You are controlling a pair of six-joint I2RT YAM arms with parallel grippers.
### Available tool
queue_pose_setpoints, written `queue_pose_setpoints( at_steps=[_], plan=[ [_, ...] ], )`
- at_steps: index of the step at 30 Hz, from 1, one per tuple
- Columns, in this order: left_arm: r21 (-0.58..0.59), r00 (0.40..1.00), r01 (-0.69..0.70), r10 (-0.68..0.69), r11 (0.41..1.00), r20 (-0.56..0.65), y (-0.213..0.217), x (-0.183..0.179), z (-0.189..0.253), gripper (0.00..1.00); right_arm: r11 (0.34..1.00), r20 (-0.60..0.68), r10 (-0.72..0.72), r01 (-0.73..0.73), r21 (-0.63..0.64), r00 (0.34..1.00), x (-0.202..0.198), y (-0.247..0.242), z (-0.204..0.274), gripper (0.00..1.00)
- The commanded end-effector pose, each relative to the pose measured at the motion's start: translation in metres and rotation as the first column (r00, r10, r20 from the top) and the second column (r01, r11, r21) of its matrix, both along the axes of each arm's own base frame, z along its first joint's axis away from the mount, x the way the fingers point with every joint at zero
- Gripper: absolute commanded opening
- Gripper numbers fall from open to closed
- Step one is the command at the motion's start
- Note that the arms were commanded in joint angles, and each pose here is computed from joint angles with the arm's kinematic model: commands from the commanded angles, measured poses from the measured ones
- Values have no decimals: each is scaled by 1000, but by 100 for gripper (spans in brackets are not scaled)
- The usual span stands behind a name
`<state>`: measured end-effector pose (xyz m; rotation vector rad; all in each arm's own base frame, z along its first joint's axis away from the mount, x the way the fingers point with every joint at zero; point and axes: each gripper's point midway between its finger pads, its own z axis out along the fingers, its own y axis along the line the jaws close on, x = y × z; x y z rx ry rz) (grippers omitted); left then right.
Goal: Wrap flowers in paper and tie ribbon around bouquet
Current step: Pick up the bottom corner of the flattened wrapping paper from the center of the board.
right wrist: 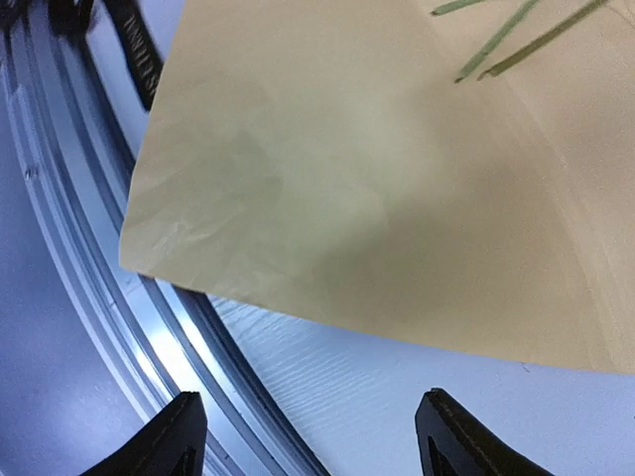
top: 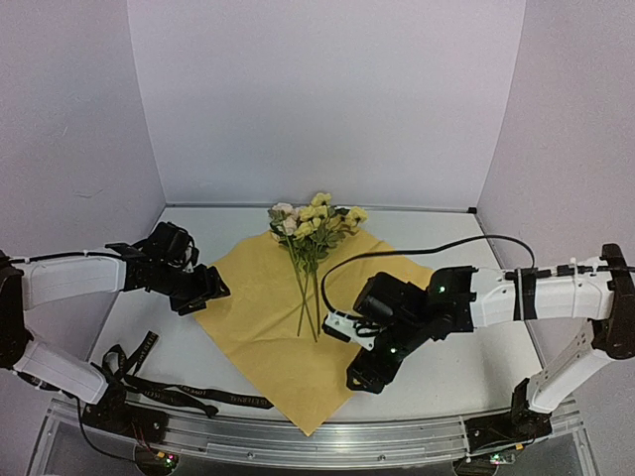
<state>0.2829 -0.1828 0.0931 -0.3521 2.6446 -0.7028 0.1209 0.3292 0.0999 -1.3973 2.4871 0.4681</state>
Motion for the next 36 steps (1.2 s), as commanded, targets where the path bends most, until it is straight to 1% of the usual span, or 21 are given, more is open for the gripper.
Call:
queue_pose_setpoints(
  at_steps=[1, 4, 8, 12, 16, 20, 24, 29, 32, 34, 36],
  plan=[
    [-54, 998, 45, -43, 998, 47, -28, -1, 10, 73, 975, 204, 220, -220, -24, 954, -17, 14, 6, 76],
    [-63, 997, 62, -59, 996, 46, -36, -1, 3, 73, 947, 250, 321, -314, -68, 914, -39, 27, -3, 77],
    [-37, 997, 65, -63, 997, 43, -33, -2, -5, 73, 904, 271, 427, -406, -132, 863, -64, 46, -19, 76],
    [-8, 996, 67, -66, 998, 60, -26, -5, -3, 73, 889, 264, 458, -434, -148, 849, -77, 69, -35, 73],
    [37, 995, 47, -50, 998, 81, -12, -9, -1, 73, 885, 282, 465, -437, -160, 839, -82, 87, -45, 70],
    [34, 995, 29, -32, 999, 94, -3, -12, 1, 72, 886, 278, 464, -435, -162, 841, -86, 97, -53, 64],
    [23, 995, 18, -20, 1000, 102, 4, -11, 2, 71, 884, 263, 466, -433, -176, 845, -87, 99, -63, 61],
    [29, 994, 16, -18, 999, 106, 7, -8, 3, 71, 882, 232, 467, -430, -194, 853, -89, 98, -79, 51],
    [32, 994, 18, -22, 999, 104, 6, -7, 3, 70, 884, 220, 461, -425, -194, 860, -88, 97, -84, 47],
    [33, 995, 19, -22, 999, 101, 6, -6, 2, 70, 891, 206, 447, -412, -190, 871, -86, 96, -88, 38],
    [32, 995, 23, -26, 999, 96, 5, -6, 0, 69, 895, 196, 438, -406, -183, 877, -85, 95, -88, 31]
  ],
)
